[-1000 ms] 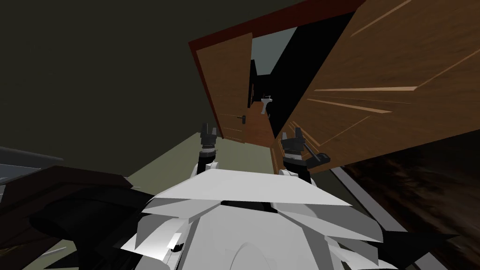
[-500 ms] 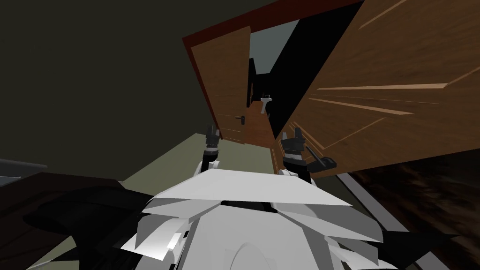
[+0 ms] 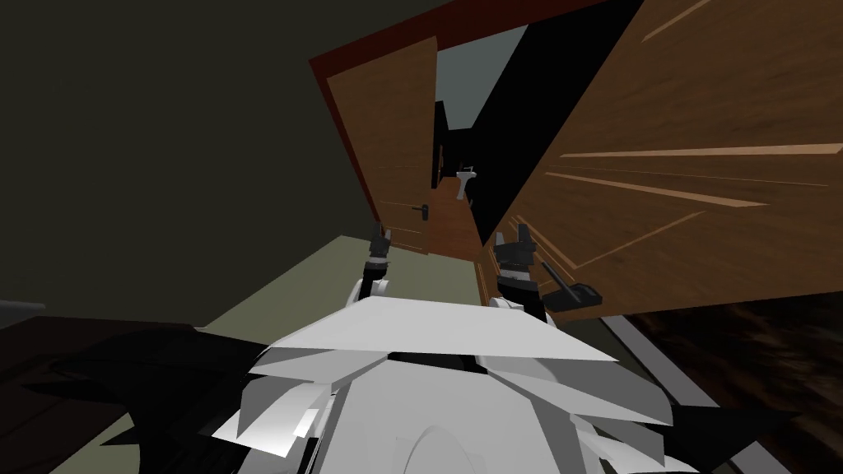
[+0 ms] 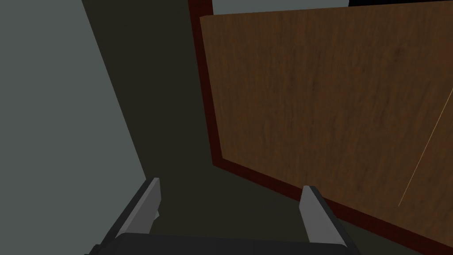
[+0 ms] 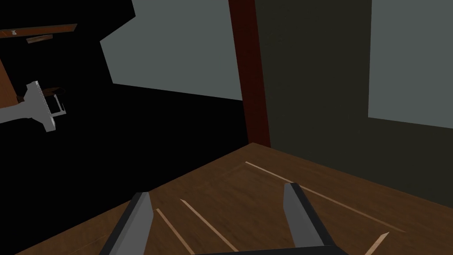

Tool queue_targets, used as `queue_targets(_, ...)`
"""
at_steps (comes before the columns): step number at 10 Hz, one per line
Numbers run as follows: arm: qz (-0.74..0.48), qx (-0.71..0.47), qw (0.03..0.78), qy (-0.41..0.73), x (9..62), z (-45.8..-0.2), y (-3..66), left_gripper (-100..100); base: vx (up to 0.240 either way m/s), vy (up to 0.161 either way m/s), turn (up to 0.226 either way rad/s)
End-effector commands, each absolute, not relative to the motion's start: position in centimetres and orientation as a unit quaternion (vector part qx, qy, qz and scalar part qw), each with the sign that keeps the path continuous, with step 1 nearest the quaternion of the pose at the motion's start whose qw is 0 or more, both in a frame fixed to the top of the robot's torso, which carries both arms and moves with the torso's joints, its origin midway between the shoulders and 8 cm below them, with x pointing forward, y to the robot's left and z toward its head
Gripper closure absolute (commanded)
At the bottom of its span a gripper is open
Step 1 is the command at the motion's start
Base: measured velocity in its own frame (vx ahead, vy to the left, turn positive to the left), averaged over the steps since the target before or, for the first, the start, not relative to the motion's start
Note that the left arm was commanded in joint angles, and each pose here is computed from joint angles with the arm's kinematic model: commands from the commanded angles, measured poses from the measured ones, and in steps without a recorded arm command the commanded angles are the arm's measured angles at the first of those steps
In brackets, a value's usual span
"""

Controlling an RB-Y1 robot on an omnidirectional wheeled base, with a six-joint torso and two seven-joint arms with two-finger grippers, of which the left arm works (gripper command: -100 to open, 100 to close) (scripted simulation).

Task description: Pull the door open

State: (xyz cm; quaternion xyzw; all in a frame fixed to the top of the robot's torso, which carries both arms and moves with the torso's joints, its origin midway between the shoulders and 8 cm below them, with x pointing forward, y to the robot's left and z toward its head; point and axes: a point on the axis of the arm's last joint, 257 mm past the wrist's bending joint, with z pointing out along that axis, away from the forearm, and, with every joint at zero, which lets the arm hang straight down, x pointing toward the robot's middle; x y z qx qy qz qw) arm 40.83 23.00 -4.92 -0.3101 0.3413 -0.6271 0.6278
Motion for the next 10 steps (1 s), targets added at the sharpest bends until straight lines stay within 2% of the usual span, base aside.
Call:
queue_targets(1, -0.628, -0.314, 0.621, 0.349, 41.8, -6.0, 22.9, -100, 0.091, 0.0, -0.025)
queue_targets(10, -0.622, -0.346, 0.582, 0.394, 47.1, -12.3, 22.3, -100, 0.086, -0.005, -0.026)
